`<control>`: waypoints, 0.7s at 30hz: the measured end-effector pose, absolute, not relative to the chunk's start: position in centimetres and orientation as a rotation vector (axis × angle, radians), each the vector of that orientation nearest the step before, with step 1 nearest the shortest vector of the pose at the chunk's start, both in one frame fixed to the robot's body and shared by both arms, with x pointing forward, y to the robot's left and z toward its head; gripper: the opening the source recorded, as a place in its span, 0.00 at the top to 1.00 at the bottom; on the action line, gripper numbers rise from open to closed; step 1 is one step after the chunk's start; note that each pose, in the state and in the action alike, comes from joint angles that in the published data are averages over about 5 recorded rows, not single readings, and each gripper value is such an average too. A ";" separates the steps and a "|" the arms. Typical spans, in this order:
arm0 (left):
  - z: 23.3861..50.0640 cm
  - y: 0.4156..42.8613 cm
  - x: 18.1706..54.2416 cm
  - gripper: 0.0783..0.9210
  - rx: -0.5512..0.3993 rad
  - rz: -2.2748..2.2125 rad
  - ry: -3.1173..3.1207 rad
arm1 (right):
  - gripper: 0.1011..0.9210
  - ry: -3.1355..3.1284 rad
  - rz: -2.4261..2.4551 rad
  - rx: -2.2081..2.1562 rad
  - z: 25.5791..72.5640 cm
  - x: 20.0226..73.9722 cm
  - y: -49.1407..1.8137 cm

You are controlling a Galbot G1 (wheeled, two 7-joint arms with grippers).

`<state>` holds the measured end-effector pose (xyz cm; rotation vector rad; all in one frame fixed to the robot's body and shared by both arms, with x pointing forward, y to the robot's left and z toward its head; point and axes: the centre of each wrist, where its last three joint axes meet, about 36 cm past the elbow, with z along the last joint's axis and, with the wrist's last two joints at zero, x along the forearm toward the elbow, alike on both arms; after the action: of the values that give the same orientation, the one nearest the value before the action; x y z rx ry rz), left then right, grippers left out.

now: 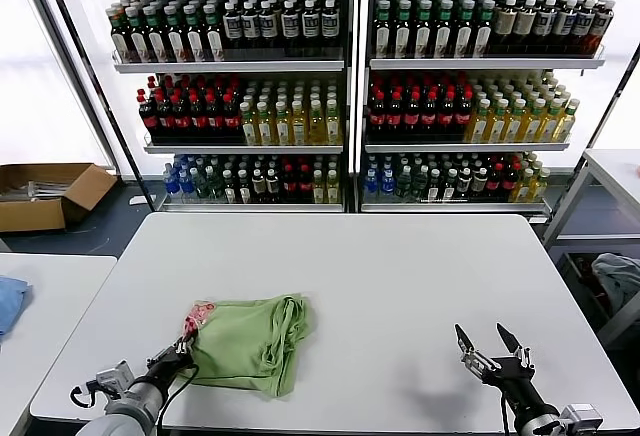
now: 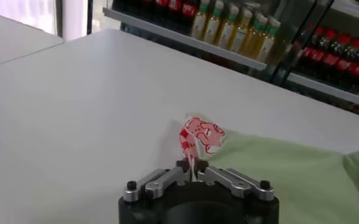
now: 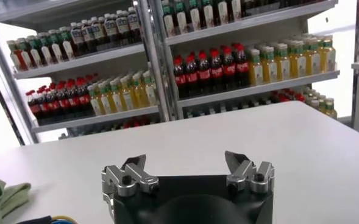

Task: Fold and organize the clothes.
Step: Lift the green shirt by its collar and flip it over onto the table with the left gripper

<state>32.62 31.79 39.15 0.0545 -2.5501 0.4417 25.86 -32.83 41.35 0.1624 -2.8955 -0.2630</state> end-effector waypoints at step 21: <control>48.2 45.7 30.3 0.97 0.443 0.357 -2.710 | 0.12 -2.910 -0.284 0.177 41.4 26.5 -33.2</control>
<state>30.34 45.74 48.17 0.4428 -2.7104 0.3574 26.47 -33.22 41.40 0.1773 -2.9097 -0.2839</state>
